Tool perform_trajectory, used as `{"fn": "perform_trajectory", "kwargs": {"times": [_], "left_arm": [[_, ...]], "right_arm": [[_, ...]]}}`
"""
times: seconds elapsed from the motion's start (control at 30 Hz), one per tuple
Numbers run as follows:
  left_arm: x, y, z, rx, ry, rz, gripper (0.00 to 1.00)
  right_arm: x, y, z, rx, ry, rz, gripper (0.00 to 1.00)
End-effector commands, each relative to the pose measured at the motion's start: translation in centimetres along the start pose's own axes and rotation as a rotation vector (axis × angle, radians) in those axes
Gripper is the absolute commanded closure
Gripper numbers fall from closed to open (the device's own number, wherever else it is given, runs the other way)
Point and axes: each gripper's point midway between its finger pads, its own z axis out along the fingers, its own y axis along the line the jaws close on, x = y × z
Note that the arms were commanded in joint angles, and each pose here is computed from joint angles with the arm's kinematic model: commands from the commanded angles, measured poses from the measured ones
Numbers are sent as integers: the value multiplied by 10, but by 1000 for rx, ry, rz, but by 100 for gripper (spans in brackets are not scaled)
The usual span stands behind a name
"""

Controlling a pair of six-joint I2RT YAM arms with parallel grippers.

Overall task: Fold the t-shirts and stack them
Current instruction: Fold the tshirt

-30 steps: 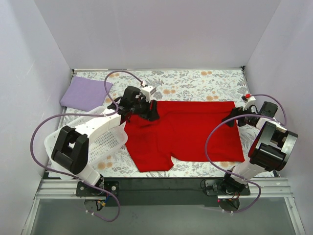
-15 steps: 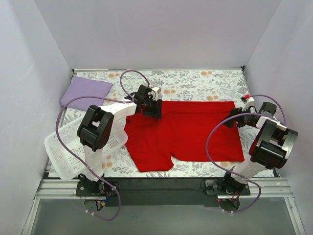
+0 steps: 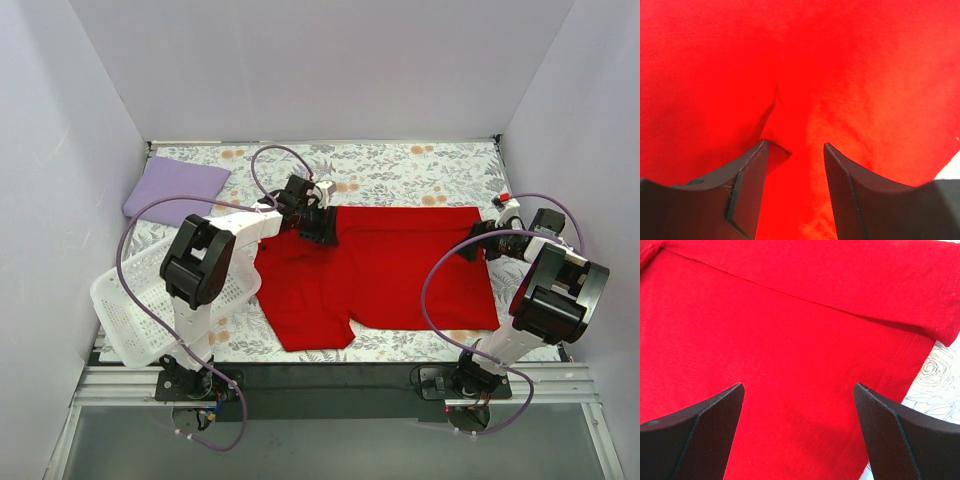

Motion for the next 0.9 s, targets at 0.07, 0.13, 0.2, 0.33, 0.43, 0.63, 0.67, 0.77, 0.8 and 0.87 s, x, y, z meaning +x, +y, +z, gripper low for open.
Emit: {"fn": "perform_trajectory", "kwargs": {"times": [0.07,0.13,0.2,0.33,0.43,0.63,0.67,0.77,0.8,0.87], "left_arm": [[1,-42,-3,169,-6,82,53],[8,-47,-1,208,20,77,53],[17,-51,1,247,51,66,53],[22,-54,-2,268,65,57,53],[8,-60,-15,254,9,76,53],[-58,-57,-89,63,-344,108,48],[-64,-48,-100,29,-375,85,47],[-66,-13,-122,-75,-410,-21,44],[-64,-2,-125,-102,-411,-57,43],[-59,31,-136,-155,-426,-152,43]], "right_arm": [[-14,-1,-3,-11,-21,-29,4],[-15,-1,-3,-11,-22,-33,4],[-15,-1,-4,-10,-19,-39,4],[-16,1,-7,-14,-14,-62,4],[-18,4,-10,-19,-3,-95,4],[-27,3,-20,19,8,-145,3],[-30,2,-21,29,7,-136,3],[-36,-5,-21,54,10,-97,5],[-41,-12,-20,76,18,-61,7],[-48,-22,-18,98,21,-25,13]]}}
